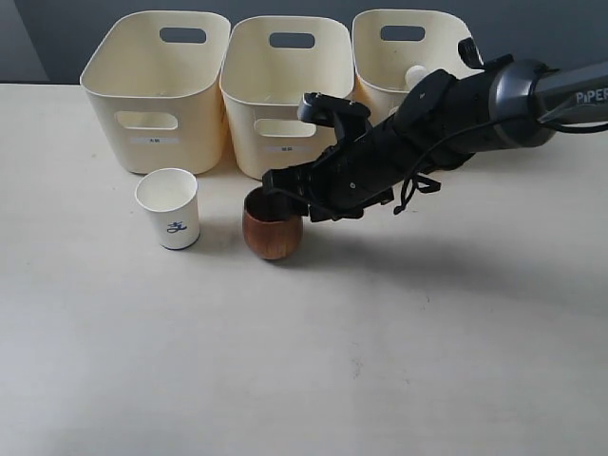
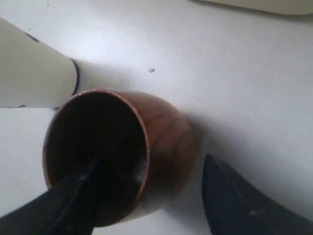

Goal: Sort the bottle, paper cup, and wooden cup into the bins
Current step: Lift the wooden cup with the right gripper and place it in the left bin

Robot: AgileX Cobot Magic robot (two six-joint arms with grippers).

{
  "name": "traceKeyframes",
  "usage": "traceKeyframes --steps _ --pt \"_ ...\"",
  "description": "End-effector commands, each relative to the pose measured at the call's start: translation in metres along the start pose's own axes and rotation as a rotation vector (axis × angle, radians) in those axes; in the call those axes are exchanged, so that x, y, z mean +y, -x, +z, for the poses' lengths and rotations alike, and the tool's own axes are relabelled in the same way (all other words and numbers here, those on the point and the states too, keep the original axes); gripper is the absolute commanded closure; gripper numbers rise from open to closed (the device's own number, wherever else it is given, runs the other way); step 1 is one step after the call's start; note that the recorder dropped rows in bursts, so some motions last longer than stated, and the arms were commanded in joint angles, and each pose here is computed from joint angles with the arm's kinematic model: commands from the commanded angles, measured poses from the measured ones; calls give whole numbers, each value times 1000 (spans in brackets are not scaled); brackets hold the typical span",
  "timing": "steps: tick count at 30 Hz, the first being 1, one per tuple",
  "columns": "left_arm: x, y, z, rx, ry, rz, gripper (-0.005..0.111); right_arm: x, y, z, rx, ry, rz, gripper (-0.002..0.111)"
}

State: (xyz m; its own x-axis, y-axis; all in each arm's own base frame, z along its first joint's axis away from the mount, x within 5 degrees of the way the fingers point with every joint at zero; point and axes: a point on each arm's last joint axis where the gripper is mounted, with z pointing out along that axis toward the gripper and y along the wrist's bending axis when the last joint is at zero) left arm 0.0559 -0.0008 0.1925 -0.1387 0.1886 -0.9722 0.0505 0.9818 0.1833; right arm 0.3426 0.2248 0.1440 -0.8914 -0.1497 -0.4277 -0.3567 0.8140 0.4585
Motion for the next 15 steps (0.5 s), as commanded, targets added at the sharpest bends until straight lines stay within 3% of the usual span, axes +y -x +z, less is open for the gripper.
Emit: traceKeyframes --steps 1,3,4,15 --pt "0 0 0 -10 -2 -1 107 -1 -1 0 -2 -5 -6 83" --pt "0 0 0 -10 -2 -1 107 -1 -1 0 0 -5 -22 106" --pt "0 0 0 -10 -2 -1 107 -1 -1 0 0 -5 -27 108" --pt "0 0 0 -10 -2 -1 107 9 5 -3 16 57 -19 108"
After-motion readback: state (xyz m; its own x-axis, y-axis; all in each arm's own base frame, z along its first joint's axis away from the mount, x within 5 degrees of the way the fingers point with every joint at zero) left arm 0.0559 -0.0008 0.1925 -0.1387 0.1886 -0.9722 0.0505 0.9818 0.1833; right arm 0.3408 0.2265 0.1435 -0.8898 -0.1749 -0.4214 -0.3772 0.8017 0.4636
